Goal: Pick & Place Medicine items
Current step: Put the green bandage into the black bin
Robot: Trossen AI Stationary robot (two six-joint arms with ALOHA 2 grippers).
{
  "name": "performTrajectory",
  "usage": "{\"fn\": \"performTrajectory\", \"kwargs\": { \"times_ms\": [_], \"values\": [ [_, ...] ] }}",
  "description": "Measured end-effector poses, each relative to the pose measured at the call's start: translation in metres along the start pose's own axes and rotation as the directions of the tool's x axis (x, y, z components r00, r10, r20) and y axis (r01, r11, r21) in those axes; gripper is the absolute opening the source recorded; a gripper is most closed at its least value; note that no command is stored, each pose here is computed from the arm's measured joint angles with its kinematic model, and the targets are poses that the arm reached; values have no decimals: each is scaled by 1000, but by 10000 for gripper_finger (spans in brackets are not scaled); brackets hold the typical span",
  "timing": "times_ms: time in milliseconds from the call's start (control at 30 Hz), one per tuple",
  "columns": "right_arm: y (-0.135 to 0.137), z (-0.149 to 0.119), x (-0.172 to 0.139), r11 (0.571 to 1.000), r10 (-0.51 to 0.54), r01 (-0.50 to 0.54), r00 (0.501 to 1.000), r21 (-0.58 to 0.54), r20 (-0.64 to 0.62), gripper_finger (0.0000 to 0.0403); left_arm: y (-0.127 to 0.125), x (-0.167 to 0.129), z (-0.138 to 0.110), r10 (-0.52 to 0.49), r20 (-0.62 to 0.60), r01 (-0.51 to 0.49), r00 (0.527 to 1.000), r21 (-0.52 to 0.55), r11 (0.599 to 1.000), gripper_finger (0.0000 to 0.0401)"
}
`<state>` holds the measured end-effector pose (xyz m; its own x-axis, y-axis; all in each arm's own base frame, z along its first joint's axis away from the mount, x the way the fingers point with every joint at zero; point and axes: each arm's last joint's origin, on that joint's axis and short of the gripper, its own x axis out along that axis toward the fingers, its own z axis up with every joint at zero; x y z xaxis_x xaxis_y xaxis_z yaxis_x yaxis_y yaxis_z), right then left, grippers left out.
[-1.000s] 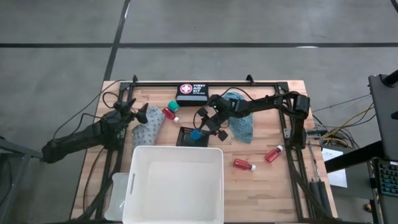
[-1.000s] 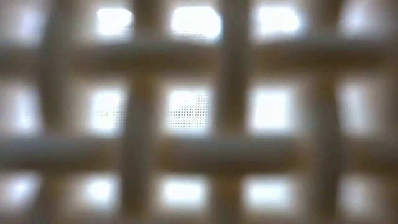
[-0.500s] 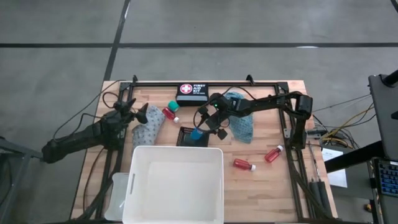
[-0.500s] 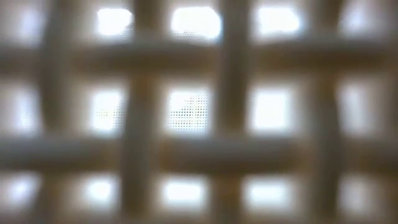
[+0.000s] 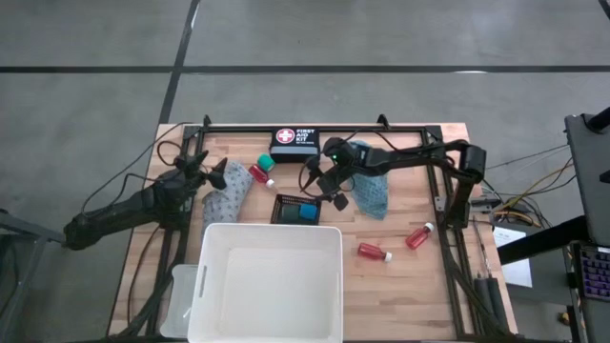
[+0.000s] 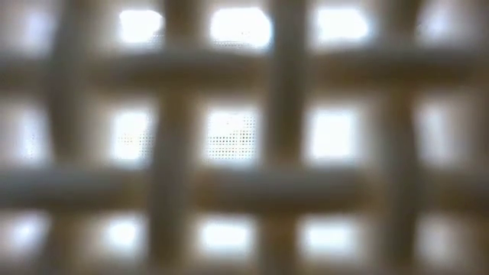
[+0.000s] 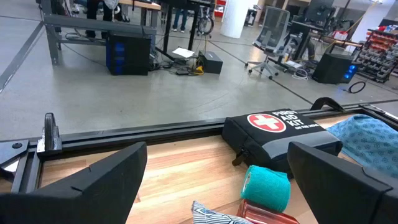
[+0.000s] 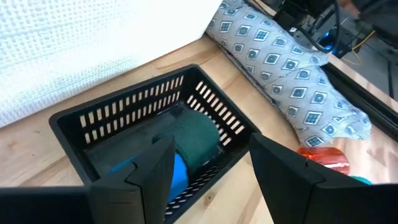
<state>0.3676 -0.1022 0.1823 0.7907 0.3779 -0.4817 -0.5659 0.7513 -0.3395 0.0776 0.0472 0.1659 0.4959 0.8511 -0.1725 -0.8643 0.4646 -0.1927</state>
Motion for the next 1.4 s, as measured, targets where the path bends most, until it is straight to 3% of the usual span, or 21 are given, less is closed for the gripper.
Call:
{"fn": "performTrajectory", "kwargs": {
  "times_ms": [767,1067,1400],
  "values": [
    [-14,12,-33,996,-85,85,996,-1,18,205,0,0,0,0,0,0,1000,0,1000,393],
    [-3,15,-68,998,-4,-2,996,-70,-87,205,0,0,0,0,0,0,1000,0,1000,393],
    [3,15,-98,1000,27,-28,988,-6,-151,187,0,0,0,0,0,0,1000,0,1000,393]
  ]
}}
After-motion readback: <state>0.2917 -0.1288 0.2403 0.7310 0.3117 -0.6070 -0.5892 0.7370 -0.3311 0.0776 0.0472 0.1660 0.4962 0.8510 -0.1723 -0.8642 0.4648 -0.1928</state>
